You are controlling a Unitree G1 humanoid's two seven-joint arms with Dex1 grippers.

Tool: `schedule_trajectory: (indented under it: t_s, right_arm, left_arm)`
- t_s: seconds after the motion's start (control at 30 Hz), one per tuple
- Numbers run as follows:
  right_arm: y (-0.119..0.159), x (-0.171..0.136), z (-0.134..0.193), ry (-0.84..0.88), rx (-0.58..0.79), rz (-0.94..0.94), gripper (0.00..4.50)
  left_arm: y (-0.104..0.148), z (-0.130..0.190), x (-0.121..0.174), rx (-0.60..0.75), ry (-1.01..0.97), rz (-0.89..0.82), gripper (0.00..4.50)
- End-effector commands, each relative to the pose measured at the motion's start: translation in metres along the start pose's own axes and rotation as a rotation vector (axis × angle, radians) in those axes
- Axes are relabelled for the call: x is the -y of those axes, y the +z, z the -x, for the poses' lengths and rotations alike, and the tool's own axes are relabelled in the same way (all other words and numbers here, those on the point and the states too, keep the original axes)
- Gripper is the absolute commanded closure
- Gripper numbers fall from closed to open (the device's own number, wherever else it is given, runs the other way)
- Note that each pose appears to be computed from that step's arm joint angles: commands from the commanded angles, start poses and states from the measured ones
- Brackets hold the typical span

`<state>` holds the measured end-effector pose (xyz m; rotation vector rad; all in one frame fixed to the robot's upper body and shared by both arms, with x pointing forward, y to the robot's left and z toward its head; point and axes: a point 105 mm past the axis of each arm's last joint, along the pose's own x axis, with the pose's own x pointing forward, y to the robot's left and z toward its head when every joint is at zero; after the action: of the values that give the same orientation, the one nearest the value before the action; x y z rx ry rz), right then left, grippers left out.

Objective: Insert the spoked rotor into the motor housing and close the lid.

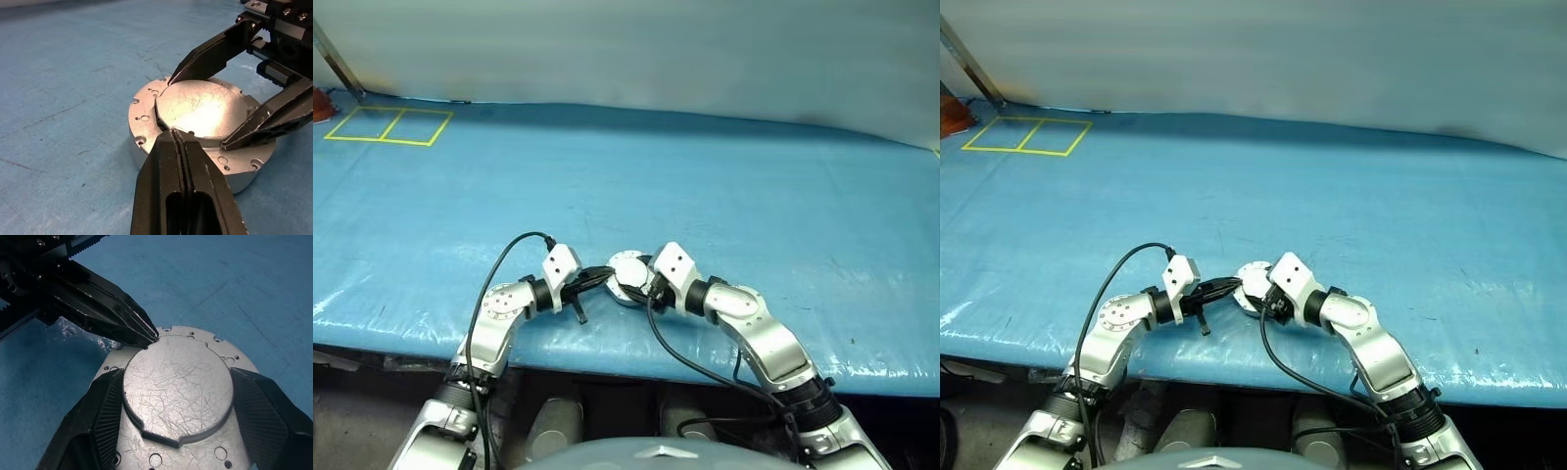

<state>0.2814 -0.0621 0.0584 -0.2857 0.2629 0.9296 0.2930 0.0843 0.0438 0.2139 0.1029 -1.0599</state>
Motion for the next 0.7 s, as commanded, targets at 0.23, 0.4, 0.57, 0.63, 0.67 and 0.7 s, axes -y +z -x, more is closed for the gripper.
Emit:
schedule_trajectory:
  t_s: [0.23, 0.4, 0.57, 0.63, 0.67, 0.7]
  right_arm:
    - [0.004, -0.009, 0.002, 0.038, 0.048, -0.055, 0.03]
    - [0.024, -0.004, 0.005, 0.001, 0.143, -0.038, 0.03]
    - [0.043, 0.016, 0.013, -0.139, 0.238, -0.014, 0.03]
    - [0.049, 0.021, 0.018, -0.173, 0.277, -0.026, 0.03]
    - [0.050, 0.023, 0.020, -0.190, 0.286, -0.031, 0.03]
    - [0.050, 0.025, 0.022, -0.200, 0.296, -0.053, 0.03]
  left_arm:
    - [-0.018, -0.007, 0.011, -0.080, -0.018, 0.014, 4.49]
    - [-0.017, -0.007, 0.011, -0.082, -0.018, 0.010, 4.49]
    - [-0.015, -0.008, 0.009, -0.084, -0.022, 0.007, 4.49]
    - [-0.014, -0.008, 0.010, -0.084, -0.026, 0.007, 4.49]
    - [-0.014, -0.009, 0.010, -0.084, -0.027, 0.007, 4.49]
    - [-0.014, -0.009, 0.010, -0.086, -0.031, 0.006, 4.49]
